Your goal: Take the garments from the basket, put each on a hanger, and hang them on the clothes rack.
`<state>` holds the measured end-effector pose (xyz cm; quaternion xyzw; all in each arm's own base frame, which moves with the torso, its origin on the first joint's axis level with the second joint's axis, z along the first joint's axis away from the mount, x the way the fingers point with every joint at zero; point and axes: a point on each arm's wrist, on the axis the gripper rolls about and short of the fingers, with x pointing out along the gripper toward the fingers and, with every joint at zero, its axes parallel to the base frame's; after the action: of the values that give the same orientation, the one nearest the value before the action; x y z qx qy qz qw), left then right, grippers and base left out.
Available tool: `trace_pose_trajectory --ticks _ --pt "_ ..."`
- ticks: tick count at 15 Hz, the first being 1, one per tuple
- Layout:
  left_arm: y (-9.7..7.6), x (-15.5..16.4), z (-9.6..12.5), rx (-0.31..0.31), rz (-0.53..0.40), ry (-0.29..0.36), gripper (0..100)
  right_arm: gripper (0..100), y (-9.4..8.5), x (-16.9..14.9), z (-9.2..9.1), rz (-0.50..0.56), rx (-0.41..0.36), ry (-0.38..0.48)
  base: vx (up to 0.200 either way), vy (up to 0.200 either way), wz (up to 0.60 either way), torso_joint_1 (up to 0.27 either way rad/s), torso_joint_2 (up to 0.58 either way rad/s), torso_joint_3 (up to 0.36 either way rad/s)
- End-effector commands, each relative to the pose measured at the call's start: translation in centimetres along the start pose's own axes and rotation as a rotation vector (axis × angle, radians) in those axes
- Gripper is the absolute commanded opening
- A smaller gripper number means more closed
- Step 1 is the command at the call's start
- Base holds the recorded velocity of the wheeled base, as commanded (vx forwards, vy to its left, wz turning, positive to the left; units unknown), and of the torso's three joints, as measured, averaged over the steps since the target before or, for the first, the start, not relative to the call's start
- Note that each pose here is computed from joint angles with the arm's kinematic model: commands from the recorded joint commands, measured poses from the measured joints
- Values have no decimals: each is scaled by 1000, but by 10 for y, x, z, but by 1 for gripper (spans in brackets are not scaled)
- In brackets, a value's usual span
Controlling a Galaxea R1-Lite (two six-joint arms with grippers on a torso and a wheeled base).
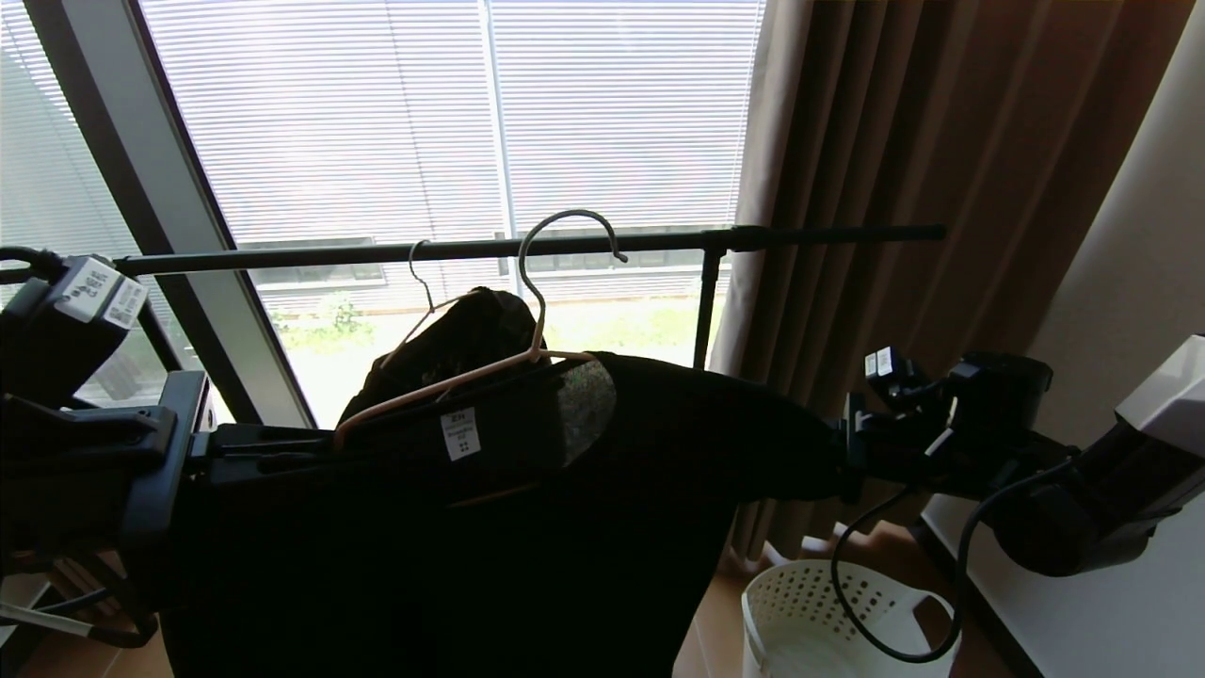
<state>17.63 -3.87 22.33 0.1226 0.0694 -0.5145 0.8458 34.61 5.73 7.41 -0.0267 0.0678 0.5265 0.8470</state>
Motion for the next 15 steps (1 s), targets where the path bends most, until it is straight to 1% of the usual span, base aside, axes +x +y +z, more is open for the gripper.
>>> trace_pose_trajectory --ticks 1,3,4,6,7,8,10,11,13,14,15 --pt "3 -2 -2 -27 18 4 0 0 0 1 -2 2 4 3 0 0 0 0 0 0" --pt "4 -2 -2 -69 24 5 0 0 4 1 0 7 2 4 0 0 0 0 0 0" --pt "5 -2 -2 -123 36 10 0 0 10 0 4 17 -4 1 0 0 0 0 0 0" --pt "8 0 -4 -172 79 35 0 0 16 0 5 25 -16 4 0 0 0 0 0 0" --pt "9 0 -5 -186 93 43 0 100 17 0 5 25 -29 4 0 0 0 0 0 0" --pt "10 1 -5 -200 99 43 0 100 18 1 5 30 -35 5 0 0 0 0 0 0" --pt "13 1 1 -243 110 29 0 100 20 2 4 26 -76 10 0 0 0 0 0 0" --pt "13 1 2 -252 111 26 0 100 19 1 4 20 -84 11 0 0 0 0 0 0" --pt "16 2 3 -283 113 24 0 100 17 1 1 -2 -138 20 0 0 0 0 0 0" --pt "20 5 3 -293 125 33 0 100 18 3 1 -23 -153 27 0 0 0 0 0 0" --pt "23 8 3 -304 162 48 0 100 19 7 4 -73 -164 38 0 0 0 0 0 0"
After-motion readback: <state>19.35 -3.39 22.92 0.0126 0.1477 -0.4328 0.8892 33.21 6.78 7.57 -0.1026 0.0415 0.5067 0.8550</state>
